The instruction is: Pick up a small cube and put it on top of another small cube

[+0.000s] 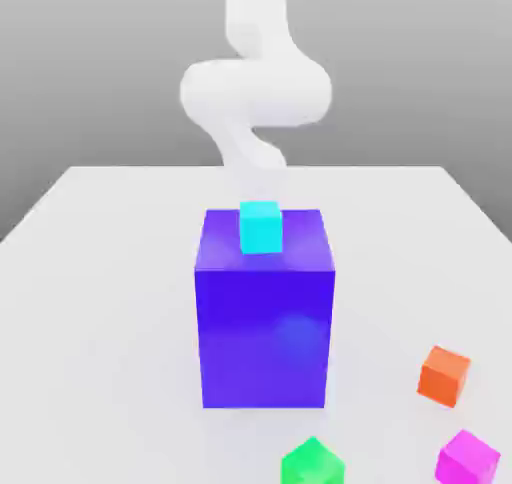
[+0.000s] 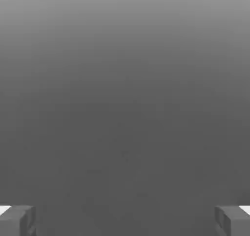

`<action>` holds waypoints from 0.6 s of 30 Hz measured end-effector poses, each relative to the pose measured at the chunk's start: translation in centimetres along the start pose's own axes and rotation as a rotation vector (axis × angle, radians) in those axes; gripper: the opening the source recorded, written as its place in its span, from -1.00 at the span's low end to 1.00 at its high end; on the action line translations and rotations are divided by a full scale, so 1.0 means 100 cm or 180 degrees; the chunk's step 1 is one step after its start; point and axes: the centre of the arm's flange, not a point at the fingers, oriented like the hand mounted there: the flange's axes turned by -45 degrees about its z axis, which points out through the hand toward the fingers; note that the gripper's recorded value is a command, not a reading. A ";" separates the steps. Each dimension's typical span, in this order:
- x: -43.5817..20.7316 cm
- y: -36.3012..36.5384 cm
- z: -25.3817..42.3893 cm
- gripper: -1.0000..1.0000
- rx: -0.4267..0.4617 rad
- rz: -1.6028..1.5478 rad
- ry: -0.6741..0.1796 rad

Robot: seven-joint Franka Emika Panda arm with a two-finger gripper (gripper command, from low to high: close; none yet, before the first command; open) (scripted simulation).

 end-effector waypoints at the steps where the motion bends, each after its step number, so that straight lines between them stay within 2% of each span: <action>1: 0.002 -0.007 0.019 0.00 0.0010 -0.0067 -0.0084; 10: -0.016 -0.072 0.172 0.00 0.0152 -0.0658 -0.0774; 18: -0.077 -0.141 0.294 0.00 0.0372 -0.1215 -0.1359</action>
